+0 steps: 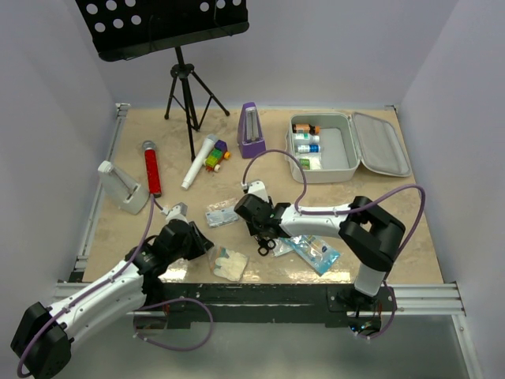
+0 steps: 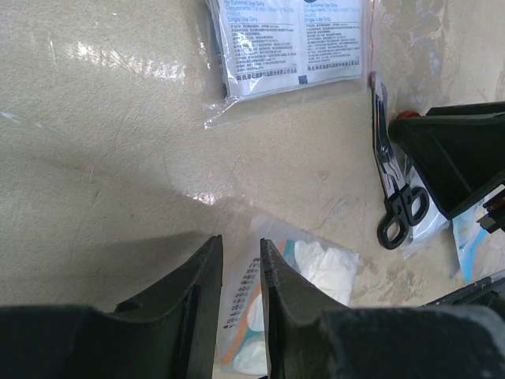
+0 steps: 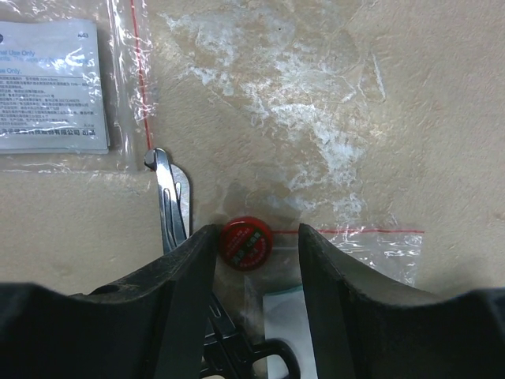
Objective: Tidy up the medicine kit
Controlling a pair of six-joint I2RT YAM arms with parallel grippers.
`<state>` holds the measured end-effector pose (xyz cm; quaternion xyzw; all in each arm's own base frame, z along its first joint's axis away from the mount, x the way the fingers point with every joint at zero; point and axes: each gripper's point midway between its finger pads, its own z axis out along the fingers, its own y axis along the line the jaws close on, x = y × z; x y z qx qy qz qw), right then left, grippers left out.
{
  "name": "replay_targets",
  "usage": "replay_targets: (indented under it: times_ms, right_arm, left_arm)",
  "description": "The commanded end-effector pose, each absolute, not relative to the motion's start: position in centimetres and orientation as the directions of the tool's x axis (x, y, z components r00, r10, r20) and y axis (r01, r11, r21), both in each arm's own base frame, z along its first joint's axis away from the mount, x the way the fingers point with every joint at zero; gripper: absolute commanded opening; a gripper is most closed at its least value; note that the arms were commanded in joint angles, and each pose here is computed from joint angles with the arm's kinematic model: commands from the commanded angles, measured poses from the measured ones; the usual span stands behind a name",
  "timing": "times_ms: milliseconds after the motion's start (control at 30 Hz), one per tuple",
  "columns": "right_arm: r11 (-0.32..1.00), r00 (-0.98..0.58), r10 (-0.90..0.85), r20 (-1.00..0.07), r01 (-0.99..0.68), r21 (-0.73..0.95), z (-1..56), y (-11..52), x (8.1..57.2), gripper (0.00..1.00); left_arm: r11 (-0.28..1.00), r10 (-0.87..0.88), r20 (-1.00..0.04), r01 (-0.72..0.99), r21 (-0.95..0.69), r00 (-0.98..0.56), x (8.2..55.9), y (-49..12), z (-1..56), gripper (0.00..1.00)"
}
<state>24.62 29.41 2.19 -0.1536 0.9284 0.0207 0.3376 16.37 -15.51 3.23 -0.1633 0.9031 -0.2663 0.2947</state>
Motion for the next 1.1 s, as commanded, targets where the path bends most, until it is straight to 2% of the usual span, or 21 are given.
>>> replay_targets:
  times_ms: [0, 533, 700, 867, 1067]
  right_arm:
    - [0.951, -0.706, -0.264, -0.657, -0.303, -0.056, 3.0, 30.6, 25.4, 0.50]
    - [0.947, -0.730, -0.257, -0.633, -0.320, -0.015, 2.1, 30.7, 24.3, 0.32]
    - [0.957, -0.707, -0.219, -0.672, -0.291, -0.006, 4.5, 30.5, 25.0, 0.29]
    - [0.974, -0.656, -0.157, -0.738, -0.228, -0.005, 9.4, 29.3, 27.9, 0.29]
    - [0.998, -0.545, 0.006, -0.838, -0.052, 0.041, 16.8, 22.5, 35.4, 0.27]
  left_arm:
    - [0.797, -0.460, -0.457, -0.127, -0.591, -0.761, 16.8, -15.7, 3.9, 0.30]
    - [0.805, -0.451, -0.471, -0.117, -0.582, -0.758, 17.1, -15.7, 4.2, 0.30]
    - [0.807, -0.449, -0.476, -0.114, -0.579, -0.756, 17.2, -15.7, 4.4, 0.30]
    - [0.807, -0.450, -0.471, -0.120, -0.578, -0.758, 17.1, -15.6, 4.2, 0.30]
    - [0.806, -0.453, -0.470, -0.123, -0.579, -0.757, 17.0, -15.5, 4.0, 0.30]
